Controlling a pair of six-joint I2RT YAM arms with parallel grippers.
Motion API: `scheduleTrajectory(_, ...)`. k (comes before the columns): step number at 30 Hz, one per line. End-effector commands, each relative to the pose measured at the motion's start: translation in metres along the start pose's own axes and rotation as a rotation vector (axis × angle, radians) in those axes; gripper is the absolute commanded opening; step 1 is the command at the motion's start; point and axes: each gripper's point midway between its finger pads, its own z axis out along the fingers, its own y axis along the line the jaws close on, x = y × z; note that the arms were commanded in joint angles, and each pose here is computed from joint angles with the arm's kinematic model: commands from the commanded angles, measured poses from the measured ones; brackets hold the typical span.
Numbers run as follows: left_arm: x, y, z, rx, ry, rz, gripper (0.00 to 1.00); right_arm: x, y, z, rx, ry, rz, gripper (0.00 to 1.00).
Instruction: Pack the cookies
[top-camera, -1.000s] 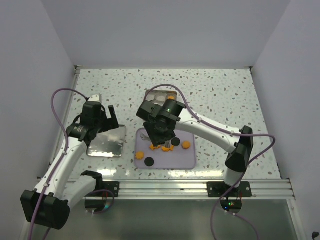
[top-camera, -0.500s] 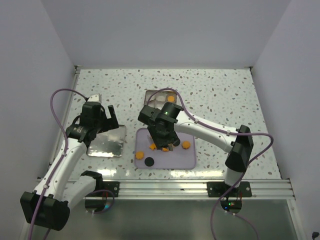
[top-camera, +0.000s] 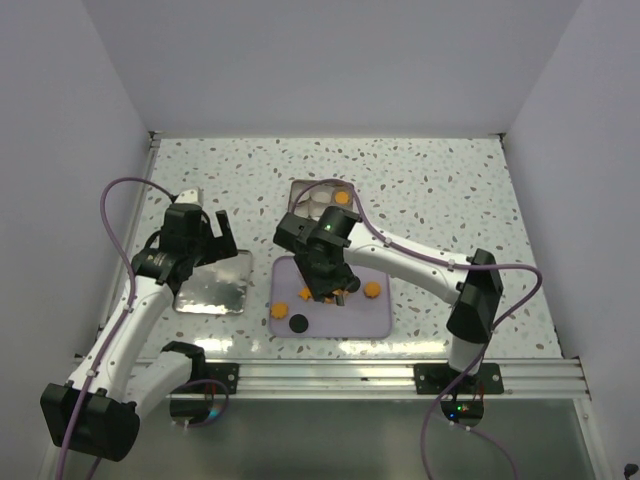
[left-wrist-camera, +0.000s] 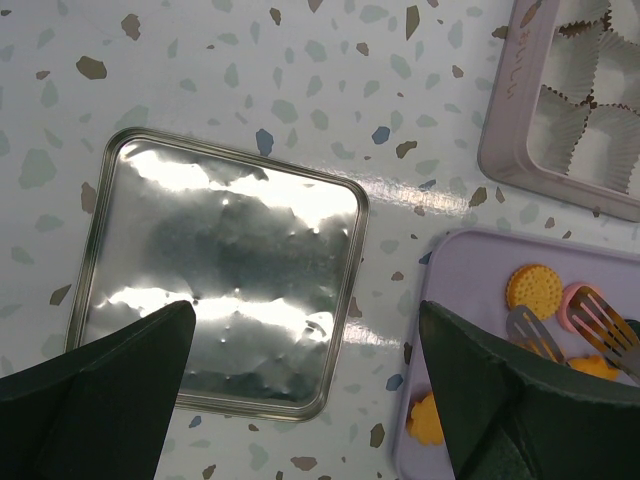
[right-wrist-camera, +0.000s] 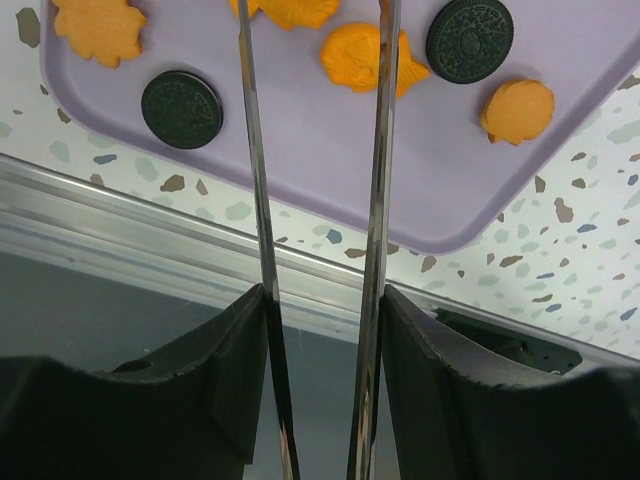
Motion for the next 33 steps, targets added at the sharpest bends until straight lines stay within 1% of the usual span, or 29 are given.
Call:
scheduleTrajectory(1, -0.008, -0.004, -0.001, 0.018, -0.041, 0.008, 1.00, 0.002, -0.009, -0.002, 0.056, 0.030, -0.020, 0.49)
scheduleTrajectory(10, -0.008, -0.004, -0.001, 0.015, -0.043, 0.008, 1.00, -0.016, -0.002, -0.005, 0.050, -0.009, -0.023, 0.49)
scheduleTrajectory(16, -0.008, -0.003, -0.001, 0.011, -0.044, 0.007, 1.00, -0.022, 0.001, 0.000, 0.066, -0.001, -0.046, 0.49)
scheduleTrajectory(24, -0.009, -0.002, -0.001, 0.005, -0.046, 0.007, 1.00, -0.019, -0.003, 0.010, 0.067, 0.029, -0.050, 0.49)
scheduleTrajectory(25, -0.009, -0.001, 0.000, 0.003, -0.045, 0.006, 1.00, -0.018, -0.001, 0.011, 0.058, 0.034, -0.051, 0.47)
scheduleTrajectory(26, -0.009, -0.001, 0.000, 0.003, -0.045, 0.006, 1.00, -0.018, 0.000, 0.011, 0.049, 0.040, -0.051, 0.47)
scheduleTrajectory(28, -0.008, -0.001, 0.000, 0.003, -0.044, 0.006, 1.00, -0.017, 0.004, 0.013, 0.033, 0.040, -0.047, 0.42)
scheduleTrajectory(29, -0.008, -0.001, 0.000, 0.001, -0.043, 0.005, 1.00, -0.015, 0.008, 0.013, 0.013, 0.050, -0.040, 0.36)
scheduleTrajectory(33, -0.009, -0.001, 0.001, 0.000, -0.043, 0.003, 1.00, -0.010, 0.014, 0.012, -0.012, 0.059, -0.035, 0.30)
